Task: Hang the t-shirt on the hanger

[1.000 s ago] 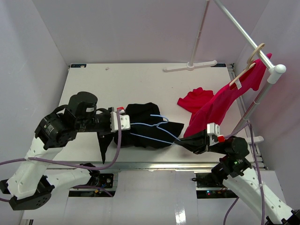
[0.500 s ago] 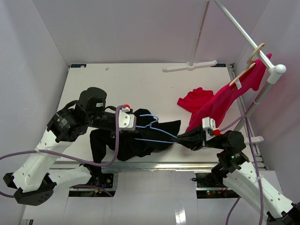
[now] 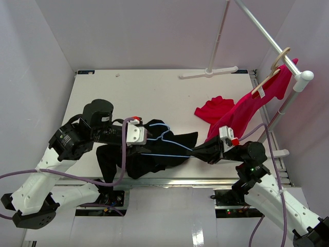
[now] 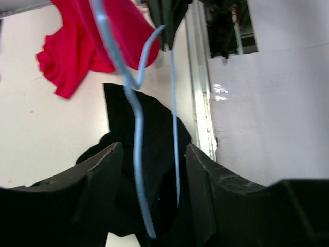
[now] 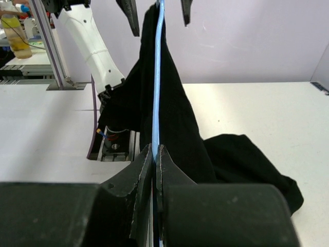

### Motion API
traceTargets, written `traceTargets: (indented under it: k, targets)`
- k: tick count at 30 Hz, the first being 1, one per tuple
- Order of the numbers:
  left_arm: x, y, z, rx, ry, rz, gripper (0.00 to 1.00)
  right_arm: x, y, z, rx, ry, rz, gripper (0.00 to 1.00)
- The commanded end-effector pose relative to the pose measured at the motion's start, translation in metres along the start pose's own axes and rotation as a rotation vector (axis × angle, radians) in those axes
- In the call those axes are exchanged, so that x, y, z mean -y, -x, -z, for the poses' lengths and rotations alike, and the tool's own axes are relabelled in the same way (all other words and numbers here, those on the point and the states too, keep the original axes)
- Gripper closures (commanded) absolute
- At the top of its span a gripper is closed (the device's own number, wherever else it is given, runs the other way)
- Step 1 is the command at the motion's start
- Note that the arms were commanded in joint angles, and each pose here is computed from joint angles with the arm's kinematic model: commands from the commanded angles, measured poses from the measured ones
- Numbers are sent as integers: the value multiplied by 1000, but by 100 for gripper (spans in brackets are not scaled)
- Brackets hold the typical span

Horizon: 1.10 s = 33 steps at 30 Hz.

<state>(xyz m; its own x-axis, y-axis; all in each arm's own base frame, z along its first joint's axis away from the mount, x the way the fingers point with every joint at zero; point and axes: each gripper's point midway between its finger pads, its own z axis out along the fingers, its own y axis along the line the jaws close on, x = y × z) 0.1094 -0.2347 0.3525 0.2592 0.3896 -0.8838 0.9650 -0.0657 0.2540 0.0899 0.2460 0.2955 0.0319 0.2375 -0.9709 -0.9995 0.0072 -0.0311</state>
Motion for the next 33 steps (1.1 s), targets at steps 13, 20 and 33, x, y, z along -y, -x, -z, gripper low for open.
traceTargets:
  k: [13, 20, 33]
  targets:
    - [-10, 29, 77, -26, 312, 16, 22, -16, 38, 14, 169, -40, 134, 92]
    - [5, -2, 66, -102, 249, 59, 22, -16, 37, 17, 165, -55, 146, 92]
    - [-8, -32, 35, -208, 187, 86, 93, -21, 39, 18, 165, -37, 154, 92]
